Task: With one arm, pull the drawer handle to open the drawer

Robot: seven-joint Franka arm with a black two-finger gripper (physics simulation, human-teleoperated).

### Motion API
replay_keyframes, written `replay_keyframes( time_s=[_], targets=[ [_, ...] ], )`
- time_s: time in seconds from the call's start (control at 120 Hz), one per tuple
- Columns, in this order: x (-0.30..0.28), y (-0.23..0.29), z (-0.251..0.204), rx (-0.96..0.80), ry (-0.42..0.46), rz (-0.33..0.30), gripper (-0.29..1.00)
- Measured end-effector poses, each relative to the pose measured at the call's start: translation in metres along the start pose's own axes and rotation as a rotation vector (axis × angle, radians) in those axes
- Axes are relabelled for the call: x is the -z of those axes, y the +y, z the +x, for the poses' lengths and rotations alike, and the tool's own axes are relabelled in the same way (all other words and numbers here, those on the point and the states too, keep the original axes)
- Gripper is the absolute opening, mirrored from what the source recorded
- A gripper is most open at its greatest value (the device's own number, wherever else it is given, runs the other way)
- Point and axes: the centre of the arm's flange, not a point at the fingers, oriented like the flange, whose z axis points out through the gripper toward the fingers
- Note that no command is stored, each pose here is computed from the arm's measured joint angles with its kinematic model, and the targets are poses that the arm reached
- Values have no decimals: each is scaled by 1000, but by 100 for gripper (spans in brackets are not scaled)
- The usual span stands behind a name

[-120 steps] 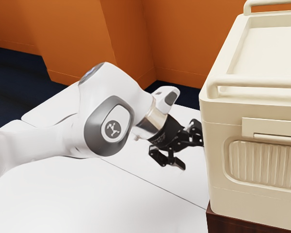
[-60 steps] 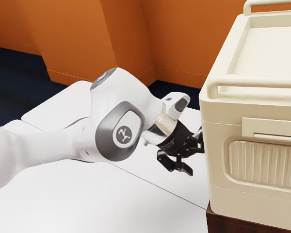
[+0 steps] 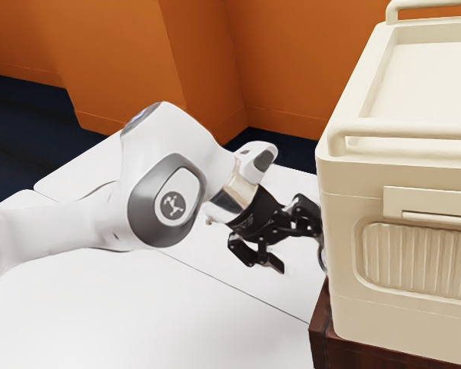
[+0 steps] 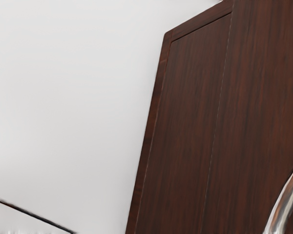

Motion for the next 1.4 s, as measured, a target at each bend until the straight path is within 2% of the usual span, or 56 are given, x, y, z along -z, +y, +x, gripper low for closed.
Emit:
replay_keyframes(
  time_s=[1.183, 1.4],
  targets=[
    [69, -112, 16, 118, 54, 39, 70],
    [89, -133, 25, 121, 85, 45, 70]
  ],
)
